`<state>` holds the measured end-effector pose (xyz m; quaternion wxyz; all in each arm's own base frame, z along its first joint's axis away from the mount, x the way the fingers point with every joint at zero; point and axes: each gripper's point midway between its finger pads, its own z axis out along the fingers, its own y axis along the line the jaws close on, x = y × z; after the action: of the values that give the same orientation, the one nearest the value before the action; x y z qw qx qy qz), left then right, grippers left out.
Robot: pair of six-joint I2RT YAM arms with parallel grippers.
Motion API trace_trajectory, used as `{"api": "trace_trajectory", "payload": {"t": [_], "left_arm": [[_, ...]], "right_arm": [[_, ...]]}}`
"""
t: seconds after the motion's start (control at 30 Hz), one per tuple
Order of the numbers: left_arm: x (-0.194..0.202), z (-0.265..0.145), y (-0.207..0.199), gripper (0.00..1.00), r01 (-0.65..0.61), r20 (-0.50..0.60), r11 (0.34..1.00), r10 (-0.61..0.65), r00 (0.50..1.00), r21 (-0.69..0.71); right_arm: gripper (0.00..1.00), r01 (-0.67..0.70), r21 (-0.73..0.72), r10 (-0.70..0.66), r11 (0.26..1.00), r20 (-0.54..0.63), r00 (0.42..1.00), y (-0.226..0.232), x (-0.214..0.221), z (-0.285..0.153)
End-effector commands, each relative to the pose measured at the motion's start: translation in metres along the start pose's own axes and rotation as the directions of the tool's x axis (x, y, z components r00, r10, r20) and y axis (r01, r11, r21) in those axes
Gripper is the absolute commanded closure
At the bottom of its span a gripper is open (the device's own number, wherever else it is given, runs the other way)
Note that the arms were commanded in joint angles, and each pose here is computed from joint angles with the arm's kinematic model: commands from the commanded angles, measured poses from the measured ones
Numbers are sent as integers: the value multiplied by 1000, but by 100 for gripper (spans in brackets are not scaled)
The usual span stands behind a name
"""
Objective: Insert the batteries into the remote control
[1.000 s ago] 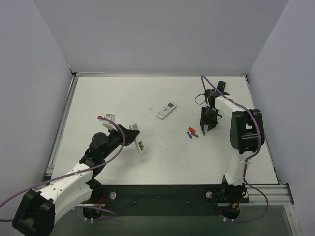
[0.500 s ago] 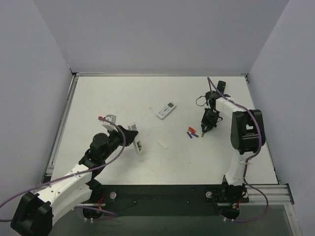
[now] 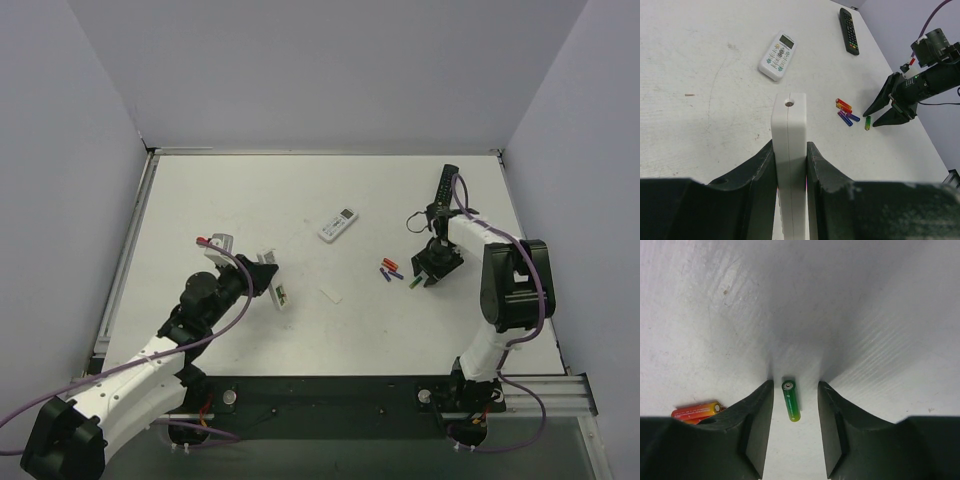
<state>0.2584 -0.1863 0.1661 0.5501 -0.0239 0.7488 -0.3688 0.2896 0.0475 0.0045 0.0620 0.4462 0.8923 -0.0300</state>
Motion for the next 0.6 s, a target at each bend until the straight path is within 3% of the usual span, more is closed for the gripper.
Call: {"api": "trace_trajectory", "payload": {"t": [0.0,0.13,0.23,0.27,0.37,0.4,0.47,0.5,0.57], "left_arm": [[-25,1,-17,100,-17,72,999,14,997,42],[-27,0,-17,100,-19,79,999,15,997,43],[-28,-2,-18,100,-21,83,999,17,996,45],[-29,-2,-19,100,-24,88,999,20,996,49],[-33,-4,-21,100,-28,101,998,22,995,56],[-33,-5,-21,100,-29,101,998,24,995,55],[-36,-5,-17,100,-33,117,999,29,993,34],[-36,-6,-17,100,-33,120,999,29,992,32],[-38,-6,-16,100,-32,128,999,28,991,29]], "right_arm": [[58,-47,11,46,999,24,999,-10,-2,-12],[42,44,-54,-42,998,45,998,-4,-7,-34],[29,265,-152,-257,952,68,964,8,-7,-61],[24,454,-171,-441,874,110,891,9,-9,-68],[14,676,-134,-657,724,164,736,5,-13,-92],[12,789,-102,-766,606,195,613,3,-18,-99],[11,896,-35,-879,443,179,441,-6,-16,-103],[10,956,15,-942,293,178,286,-9,-21,-105],[10,976,131,-977,171,150,151,-14,-28,-101]]}}
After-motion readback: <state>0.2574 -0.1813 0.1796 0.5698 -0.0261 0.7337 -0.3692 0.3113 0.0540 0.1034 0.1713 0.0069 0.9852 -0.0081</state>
